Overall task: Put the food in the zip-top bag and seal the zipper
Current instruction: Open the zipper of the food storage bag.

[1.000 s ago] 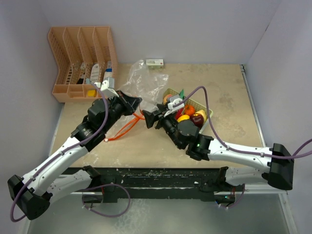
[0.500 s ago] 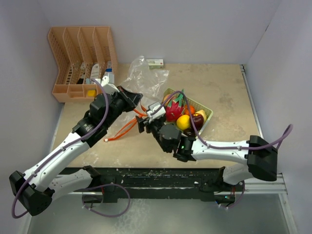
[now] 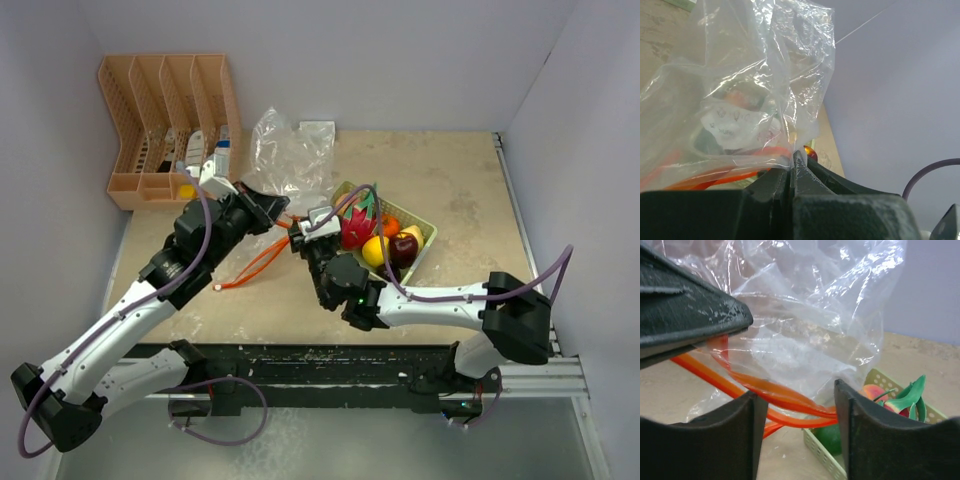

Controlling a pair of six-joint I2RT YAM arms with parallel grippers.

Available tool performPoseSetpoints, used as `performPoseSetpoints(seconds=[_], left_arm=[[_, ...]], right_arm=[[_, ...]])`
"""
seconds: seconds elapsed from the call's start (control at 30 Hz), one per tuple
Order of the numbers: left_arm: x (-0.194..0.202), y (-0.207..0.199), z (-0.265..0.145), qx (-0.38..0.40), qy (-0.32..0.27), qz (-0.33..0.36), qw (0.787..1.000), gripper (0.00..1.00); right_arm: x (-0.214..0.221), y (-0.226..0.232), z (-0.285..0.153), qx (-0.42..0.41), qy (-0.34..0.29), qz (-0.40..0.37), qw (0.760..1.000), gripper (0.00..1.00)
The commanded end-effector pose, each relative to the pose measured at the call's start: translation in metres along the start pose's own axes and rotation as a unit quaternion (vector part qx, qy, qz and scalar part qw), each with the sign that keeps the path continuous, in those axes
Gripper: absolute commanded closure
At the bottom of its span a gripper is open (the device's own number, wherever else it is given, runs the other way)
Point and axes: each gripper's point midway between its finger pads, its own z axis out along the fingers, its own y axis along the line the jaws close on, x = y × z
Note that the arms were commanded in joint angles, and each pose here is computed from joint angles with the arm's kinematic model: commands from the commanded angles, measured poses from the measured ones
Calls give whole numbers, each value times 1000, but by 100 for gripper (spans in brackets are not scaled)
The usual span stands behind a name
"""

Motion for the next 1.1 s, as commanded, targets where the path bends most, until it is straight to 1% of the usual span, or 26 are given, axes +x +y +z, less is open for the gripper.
performPoseSetpoints(seconds=[0.0, 0.1, 0.13, 0.17, 0.2, 0.23, 0.27, 0.3, 0.37, 0.43, 0.5, 0.53, 0.57, 0.7, 0.77, 0.87, 0.97, 1.07], left_arm=[[9, -2, -5, 11, 18, -7, 1000, 100], [13, 3, -6, 7, 21, -4, 1000, 100], [13, 4, -7, 7, 21, 1, 1000, 100], [12, 4, -9, 9, 20, 6, 1000, 100], [12, 5, -11, 11, 19, 13, 1000, 96], [12, 5, -14, 16, 16, 22, 1000, 90], [14, 7, -16, 21, 16, 35, 999, 75], [14, 8, -20, 31, 13, 51, 998, 64], [16, 8, -28, 52, 8, 75, 996, 55], [15, -1, -37, 92, 1, 108, 990, 40], [15, -9, -49, 128, -4, 135, 983, 17], [15, -14, -54, 145, -6, 147, 978, 3], [16, -19, -59, 164, -6, 157, 974, 0], [25, -26, -70, 205, 2, 175, 963, 1], [30, -22, -70, 209, 2, 173, 962, 1], [30, -14, -67, 201, -15, 164, 966, 1], [21, -11, -63, 186, -40, 152, 970, 1], [14, -2, -51, 144, -43, 145, 978, 1]], right_arm=[[-43, -12, 5, 39, -47, 40, 997, 55], [-49, -10, 5, 29, -53, 44, 997, 79], [-50, -10, 4, 27, -52, 44, 997, 92], [-50, -11, 4, 28, -49, 46, 997, 100], [-49, -13, 4, 36, -44, 56, 997, 100], [-47, -16, 3, 43, -39, 62, 996, 100], [-47, -20, 2, 51, -36, 70, 996, 100], [-48, -23, 1, 53, -32, 76, 995, 100], [-50, -22, 1, 51, -21, 107, 993, 100], [-49, -23, 2, 54, -7, 128, 990, 100], [-54, -25, 6, 61, 1, 149, 987, 100], [-53, -26, 8, 65, 6, 156, 986, 100], [-52, -27, 10, 68, 9, 162, 984, 100], [-54, -35, 16, 76, 17, 210, 975, 100], [-60, -38, 22, 63, 23, 247, 967, 100], [-73, -42, 27, 29, 23, 291, 956, 100], [-81, -39, 25, 8, 23, 302, 953, 100], [-81, -35, 21, -6, 28, 315, 949, 100]])
